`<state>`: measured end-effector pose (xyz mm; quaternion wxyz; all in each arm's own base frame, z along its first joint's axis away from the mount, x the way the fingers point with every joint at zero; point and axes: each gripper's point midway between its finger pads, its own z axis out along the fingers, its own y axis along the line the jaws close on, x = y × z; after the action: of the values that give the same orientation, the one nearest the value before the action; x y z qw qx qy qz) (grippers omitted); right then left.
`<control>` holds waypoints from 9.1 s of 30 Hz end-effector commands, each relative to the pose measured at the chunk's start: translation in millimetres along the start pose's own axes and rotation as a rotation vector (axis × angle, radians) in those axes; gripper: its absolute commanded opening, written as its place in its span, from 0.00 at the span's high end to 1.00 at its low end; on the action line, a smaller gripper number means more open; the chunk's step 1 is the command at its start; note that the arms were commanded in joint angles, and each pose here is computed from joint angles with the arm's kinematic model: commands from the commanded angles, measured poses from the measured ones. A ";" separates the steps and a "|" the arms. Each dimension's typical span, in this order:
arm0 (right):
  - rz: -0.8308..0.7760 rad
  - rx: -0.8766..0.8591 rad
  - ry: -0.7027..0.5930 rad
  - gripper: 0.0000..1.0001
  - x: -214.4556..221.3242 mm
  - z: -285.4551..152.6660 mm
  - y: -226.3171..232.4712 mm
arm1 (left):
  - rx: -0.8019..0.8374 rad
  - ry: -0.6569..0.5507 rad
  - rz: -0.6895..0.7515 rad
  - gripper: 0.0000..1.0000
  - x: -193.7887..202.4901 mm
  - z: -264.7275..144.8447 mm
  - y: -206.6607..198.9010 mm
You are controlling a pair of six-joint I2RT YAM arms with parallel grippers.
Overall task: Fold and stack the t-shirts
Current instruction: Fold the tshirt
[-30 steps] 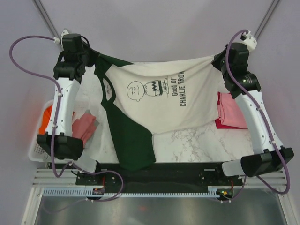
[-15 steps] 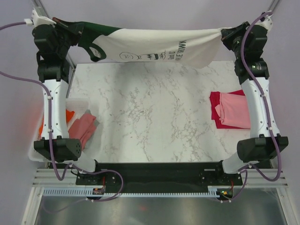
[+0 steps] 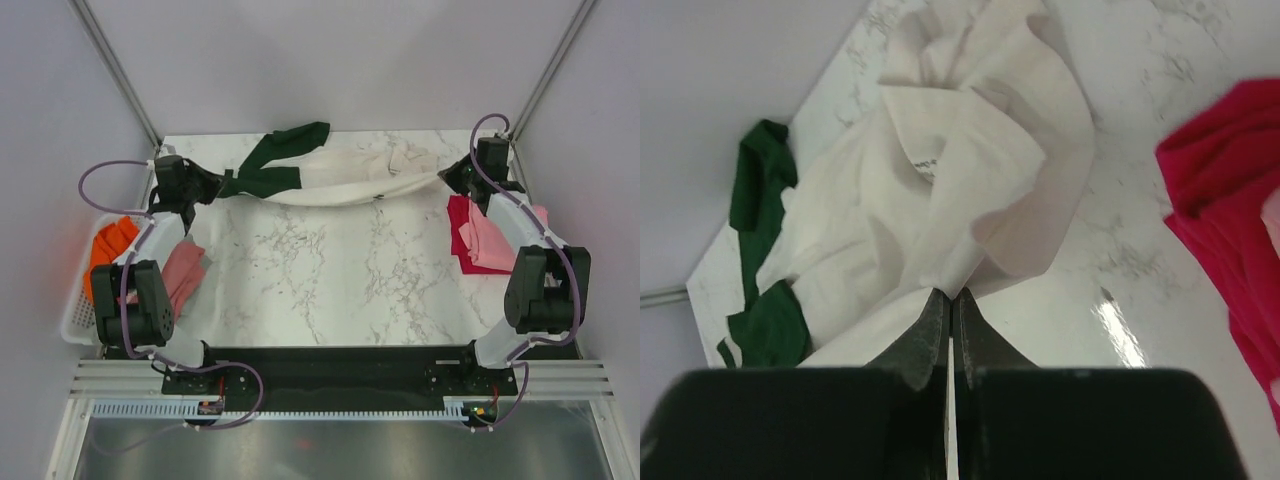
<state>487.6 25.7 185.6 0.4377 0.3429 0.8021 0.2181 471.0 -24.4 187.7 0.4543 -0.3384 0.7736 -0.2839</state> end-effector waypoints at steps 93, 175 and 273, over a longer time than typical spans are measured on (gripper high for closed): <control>-0.367 0.194 0.216 0.78 76.0 139.5 -40.3 | 0.002 0.332 0.151 0.20 97.3 207.3 -55.8; -0.306 0.034 0.107 0.99 63.1 168.2 -11.4 | -0.077 0.216 0.441 0.25 56.7 203.3 -19.3; -0.155 -0.147 0.080 0.95 -16.1 179.1 -1.9 | 0.314 -0.123 0.200 0.98 -111.3 127.0 -135.9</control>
<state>631.9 30.6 51.0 0.3909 0.2383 0.8561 0.2397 654.2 -49.7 275.4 0.5533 -0.1901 0.7395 -0.3331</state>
